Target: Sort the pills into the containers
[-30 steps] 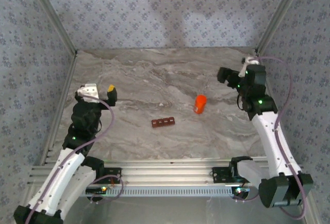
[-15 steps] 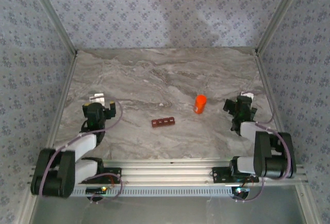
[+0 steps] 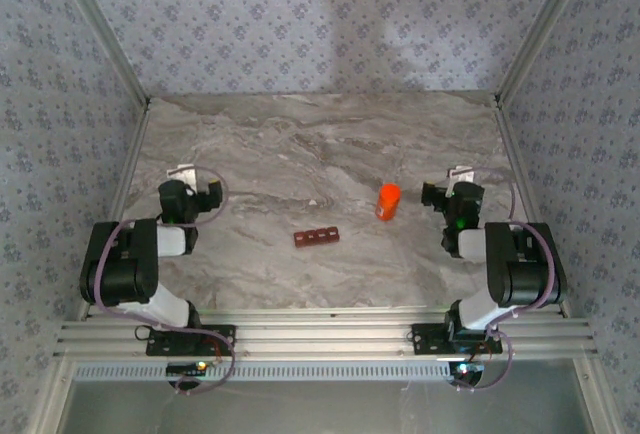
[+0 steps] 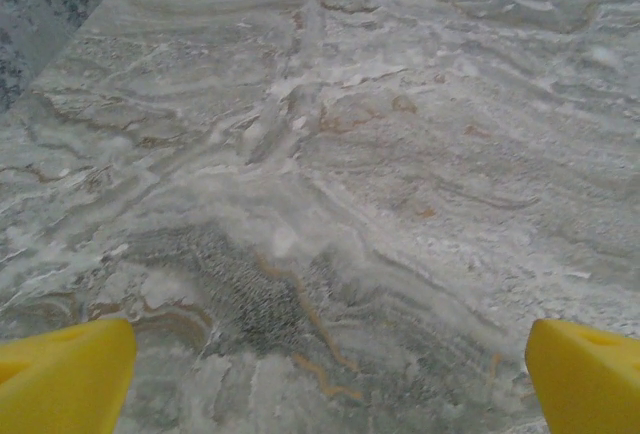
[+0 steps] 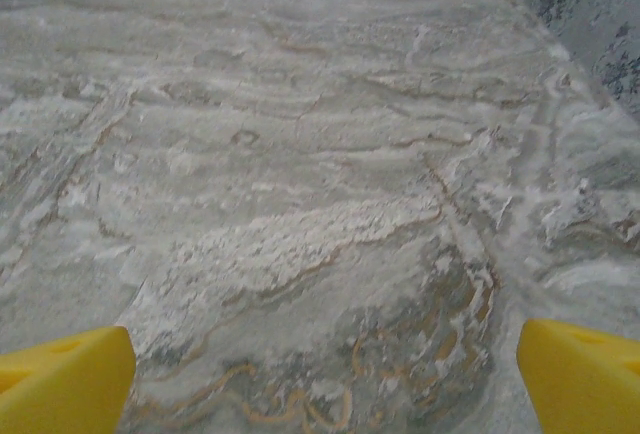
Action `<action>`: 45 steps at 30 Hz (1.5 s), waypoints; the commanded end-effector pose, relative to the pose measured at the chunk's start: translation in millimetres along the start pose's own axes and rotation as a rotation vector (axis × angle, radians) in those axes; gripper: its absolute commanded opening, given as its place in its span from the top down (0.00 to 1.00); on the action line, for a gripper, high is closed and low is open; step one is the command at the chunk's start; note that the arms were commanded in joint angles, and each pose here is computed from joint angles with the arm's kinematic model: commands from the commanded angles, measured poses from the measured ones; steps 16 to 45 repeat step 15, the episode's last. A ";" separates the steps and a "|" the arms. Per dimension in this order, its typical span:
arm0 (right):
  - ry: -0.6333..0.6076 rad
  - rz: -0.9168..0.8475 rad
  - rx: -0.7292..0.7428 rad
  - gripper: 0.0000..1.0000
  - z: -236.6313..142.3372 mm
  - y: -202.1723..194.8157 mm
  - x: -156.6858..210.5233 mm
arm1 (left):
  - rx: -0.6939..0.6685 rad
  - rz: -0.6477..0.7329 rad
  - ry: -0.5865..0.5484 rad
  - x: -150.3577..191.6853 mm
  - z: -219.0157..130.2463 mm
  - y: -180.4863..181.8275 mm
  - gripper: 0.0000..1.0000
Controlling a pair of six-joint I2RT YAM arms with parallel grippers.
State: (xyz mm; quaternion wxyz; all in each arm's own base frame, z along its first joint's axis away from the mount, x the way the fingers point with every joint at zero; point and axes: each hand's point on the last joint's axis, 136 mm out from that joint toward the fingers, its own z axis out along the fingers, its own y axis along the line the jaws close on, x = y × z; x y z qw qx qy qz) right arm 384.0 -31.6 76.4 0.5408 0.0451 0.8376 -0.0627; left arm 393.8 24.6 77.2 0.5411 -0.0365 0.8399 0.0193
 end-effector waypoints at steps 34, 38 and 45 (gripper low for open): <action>-0.028 -0.011 -0.053 0.00 0.9 8.7 -10.4 | 0.029 0.017 -0.033 -11.6 -1.2 -13.9 0.01; -0.028 -0.011 -0.053 0.00 0.9 8.7 -10.4 | 0.029 0.017 -0.033 -11.6 -1.2 -13.9 0.01; -0.028 -0.011 -0.053 0.00 0.9 8.7 -10.4 | 0.029 0.017 -0.033 -11.6 -1.2 -13.9 0.01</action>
